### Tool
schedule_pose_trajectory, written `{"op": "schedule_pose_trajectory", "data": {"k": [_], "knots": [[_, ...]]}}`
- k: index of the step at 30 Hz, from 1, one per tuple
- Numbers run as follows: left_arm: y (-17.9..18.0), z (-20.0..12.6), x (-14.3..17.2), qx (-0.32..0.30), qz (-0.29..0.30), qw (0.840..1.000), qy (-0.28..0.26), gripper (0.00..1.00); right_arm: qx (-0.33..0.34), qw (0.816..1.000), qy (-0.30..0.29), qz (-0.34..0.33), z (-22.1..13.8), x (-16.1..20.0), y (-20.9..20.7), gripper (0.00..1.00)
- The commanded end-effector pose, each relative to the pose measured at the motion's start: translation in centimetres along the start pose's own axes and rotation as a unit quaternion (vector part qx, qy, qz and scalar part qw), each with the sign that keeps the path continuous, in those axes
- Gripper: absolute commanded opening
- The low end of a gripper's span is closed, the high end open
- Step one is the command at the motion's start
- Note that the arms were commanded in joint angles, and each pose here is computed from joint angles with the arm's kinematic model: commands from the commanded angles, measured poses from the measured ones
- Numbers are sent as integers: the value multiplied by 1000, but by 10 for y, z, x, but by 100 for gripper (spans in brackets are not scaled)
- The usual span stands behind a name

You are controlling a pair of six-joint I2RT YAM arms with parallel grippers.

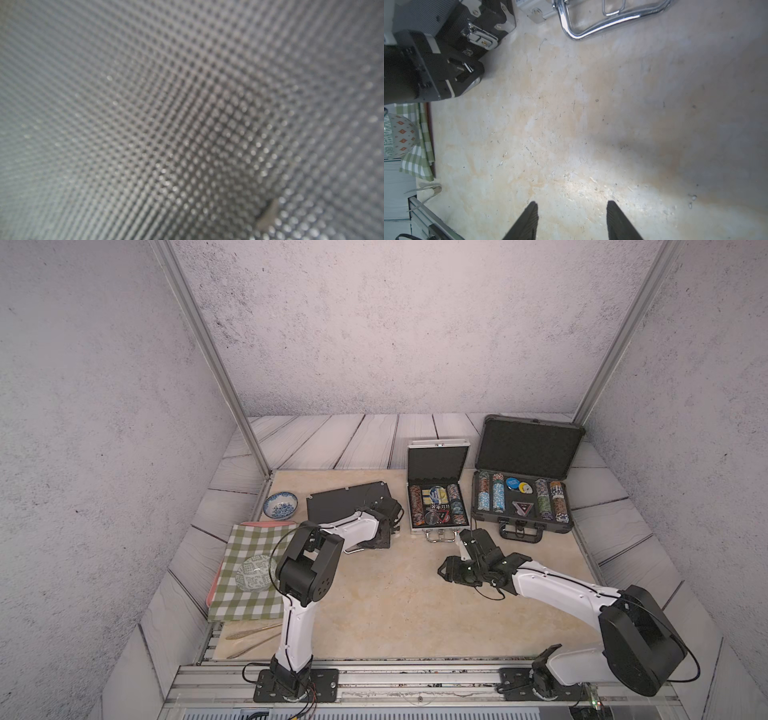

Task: Close the poker set cases
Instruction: Move the poker set case to the center of the board.

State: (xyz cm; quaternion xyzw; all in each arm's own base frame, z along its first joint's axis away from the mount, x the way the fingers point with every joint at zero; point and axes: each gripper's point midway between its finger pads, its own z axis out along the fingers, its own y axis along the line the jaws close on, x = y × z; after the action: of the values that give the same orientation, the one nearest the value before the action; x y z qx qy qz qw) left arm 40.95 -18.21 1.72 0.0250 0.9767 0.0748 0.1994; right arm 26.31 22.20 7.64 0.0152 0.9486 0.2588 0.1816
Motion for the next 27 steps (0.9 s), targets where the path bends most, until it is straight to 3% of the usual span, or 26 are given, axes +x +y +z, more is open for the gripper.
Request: {"op": "schedule_pose_trajectory", "data": {"k": [1, 27], "knots": [[20, 24, 11, -40, 77, 996, 35, 8, -7, 1000, -2, 4, -4, -2, 3, 55], [74, 62, -66, -62, -6, 998, 15, 8, -3, 1000, 10, 3, -13, 11, -2, 55]]}}
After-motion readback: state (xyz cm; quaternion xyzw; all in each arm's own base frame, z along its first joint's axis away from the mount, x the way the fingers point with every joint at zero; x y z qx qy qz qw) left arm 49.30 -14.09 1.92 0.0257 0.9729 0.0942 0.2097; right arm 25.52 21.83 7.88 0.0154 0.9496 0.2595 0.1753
